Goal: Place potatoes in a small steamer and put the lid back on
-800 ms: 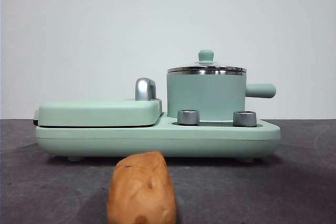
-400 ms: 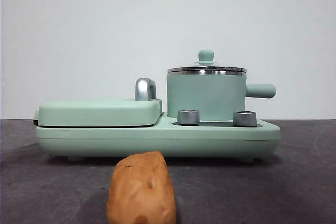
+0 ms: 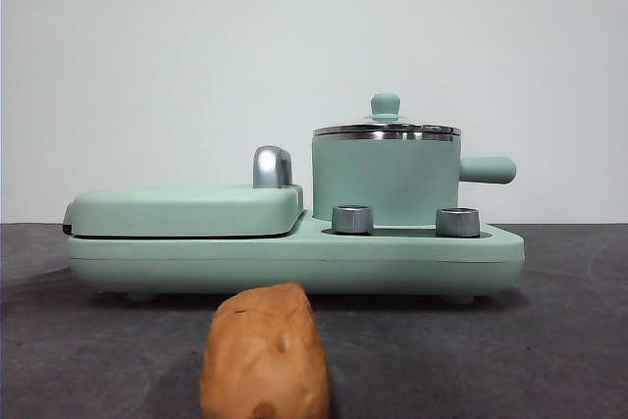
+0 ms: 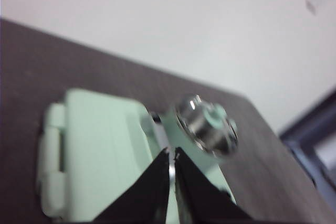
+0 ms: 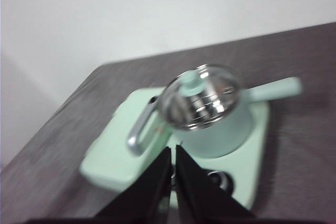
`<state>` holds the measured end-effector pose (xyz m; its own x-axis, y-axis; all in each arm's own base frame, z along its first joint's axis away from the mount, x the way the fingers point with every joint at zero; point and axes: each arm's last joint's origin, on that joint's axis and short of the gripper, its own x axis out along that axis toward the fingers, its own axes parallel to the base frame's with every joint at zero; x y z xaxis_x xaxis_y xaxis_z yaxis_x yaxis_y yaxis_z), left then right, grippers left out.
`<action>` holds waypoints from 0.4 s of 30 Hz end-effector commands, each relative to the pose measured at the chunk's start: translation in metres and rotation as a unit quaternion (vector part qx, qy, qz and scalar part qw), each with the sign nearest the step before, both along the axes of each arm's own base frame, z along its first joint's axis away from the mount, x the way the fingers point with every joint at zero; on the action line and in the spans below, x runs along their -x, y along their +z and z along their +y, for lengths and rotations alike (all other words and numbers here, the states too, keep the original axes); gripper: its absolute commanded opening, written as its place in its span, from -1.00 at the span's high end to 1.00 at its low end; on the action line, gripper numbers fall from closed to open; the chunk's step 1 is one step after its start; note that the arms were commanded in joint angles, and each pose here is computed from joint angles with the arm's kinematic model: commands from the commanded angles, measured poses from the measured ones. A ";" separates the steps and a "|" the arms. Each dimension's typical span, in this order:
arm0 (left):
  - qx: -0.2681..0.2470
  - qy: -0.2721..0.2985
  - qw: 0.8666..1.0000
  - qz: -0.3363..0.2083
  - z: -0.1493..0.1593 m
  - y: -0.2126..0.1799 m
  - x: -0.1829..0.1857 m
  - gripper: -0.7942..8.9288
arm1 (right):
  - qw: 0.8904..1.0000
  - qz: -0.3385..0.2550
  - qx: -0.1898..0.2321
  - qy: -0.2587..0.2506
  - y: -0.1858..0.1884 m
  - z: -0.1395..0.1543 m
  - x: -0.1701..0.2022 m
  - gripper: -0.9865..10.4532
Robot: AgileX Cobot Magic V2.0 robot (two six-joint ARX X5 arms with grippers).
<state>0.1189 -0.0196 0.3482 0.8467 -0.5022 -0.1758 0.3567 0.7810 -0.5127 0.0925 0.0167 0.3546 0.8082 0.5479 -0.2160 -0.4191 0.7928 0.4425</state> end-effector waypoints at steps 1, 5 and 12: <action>-0.049 -0.059 0.997 -0.004 -0.004 0.016 -0.010 0.81 | 0.999 -0.009 0.028 0.045 0.013 0.002 -0.007 0.81; -0.070 -0.130 0.989 0.026 -0.010 0.030 -0.023 0.81 | 0.995 0.000 0.025 0.100 0.021 0.004 -0.013 0.81; -0.085 -0.188 0.977 0.048 -0.022 0.042 -0.036 0.79 | 0.993 0.000 0.019 0.120 0.023 0.005 -0.015 0.81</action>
<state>0.1544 -0.0409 0.3841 0.5881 -0.7215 -0.3656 0.5589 0.6892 -0.4610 0.1088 0.0217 0.3721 0.6526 0.7133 -0.2557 -0.5786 0.6870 0.4397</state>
